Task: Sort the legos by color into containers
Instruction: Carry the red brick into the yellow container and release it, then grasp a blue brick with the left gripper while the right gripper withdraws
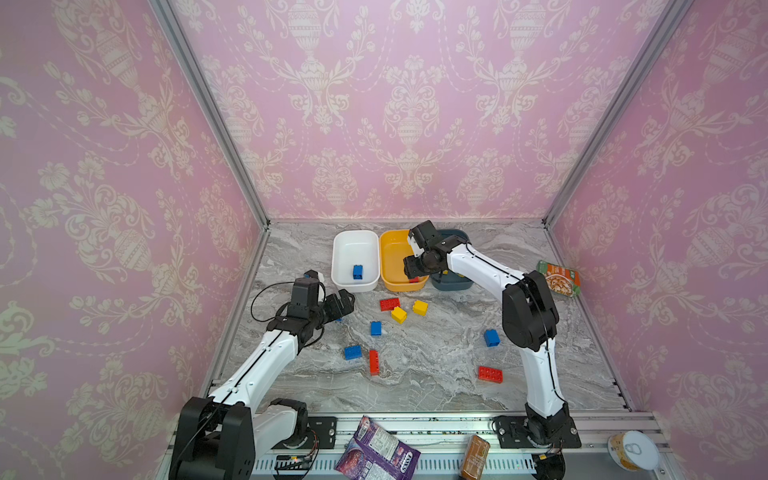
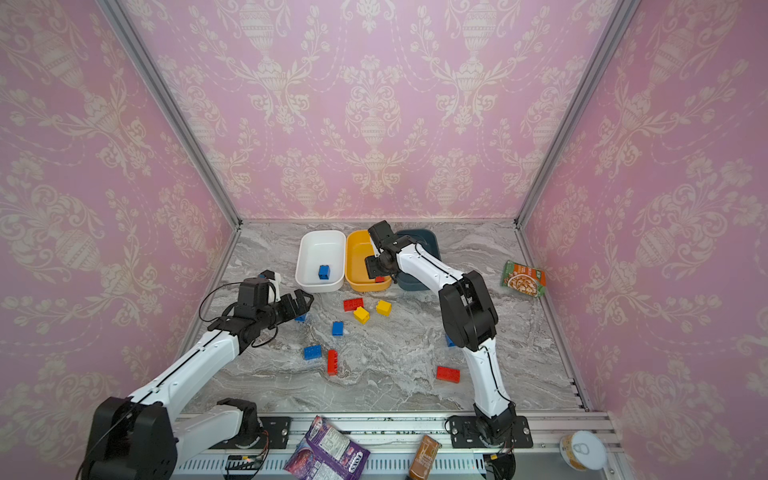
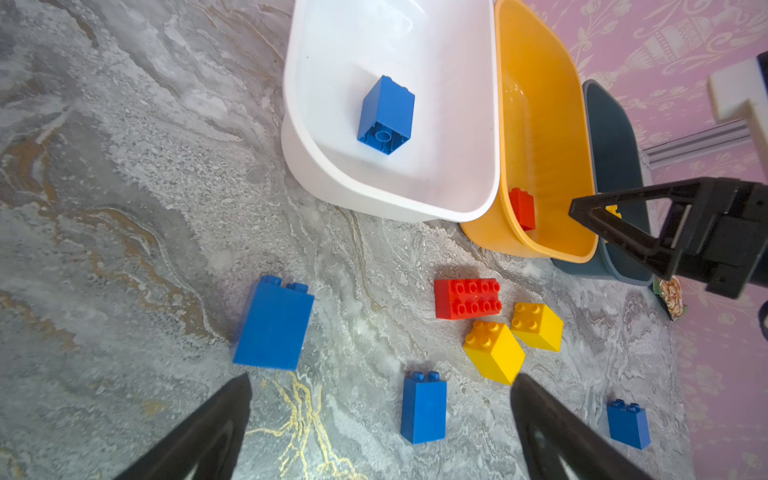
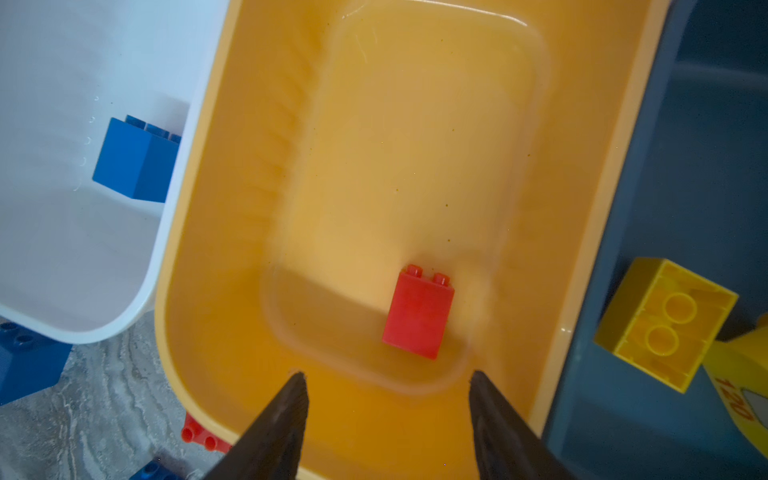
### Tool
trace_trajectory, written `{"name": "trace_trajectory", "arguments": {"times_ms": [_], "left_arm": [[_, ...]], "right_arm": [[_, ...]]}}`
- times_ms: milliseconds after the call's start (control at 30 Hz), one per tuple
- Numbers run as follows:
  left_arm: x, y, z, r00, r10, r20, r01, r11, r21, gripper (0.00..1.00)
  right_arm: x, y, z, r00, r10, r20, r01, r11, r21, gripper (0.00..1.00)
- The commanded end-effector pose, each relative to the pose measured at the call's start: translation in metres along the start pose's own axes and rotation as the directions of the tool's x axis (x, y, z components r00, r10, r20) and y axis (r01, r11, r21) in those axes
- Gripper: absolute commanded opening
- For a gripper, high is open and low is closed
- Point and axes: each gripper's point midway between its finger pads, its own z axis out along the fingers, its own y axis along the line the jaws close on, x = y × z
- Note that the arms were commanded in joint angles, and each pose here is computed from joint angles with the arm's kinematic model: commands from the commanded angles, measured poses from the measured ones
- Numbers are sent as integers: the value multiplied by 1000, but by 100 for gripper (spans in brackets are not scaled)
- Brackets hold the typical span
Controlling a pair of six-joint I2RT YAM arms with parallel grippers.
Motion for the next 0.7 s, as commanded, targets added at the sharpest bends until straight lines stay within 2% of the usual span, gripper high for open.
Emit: {"name": "trace_trajectory", "arguments": {"times_ms": [0,333,667], "left_arm": [[-7,4,-9,999,52,-6,-53,997,-53,99],[-7,20,-10,986,131,-107,-149,971,-184,95],[-5,32,1,932,247,-266,-326,892,-314,82]], "right_arm": [[0,12,-31,1000,-13,27,14,999,-49,67],[41,9,-75,1000,-4,24,6,996,-87,82],[87,-3,-103,999,37,-17,-39,993,-108,90]]}}
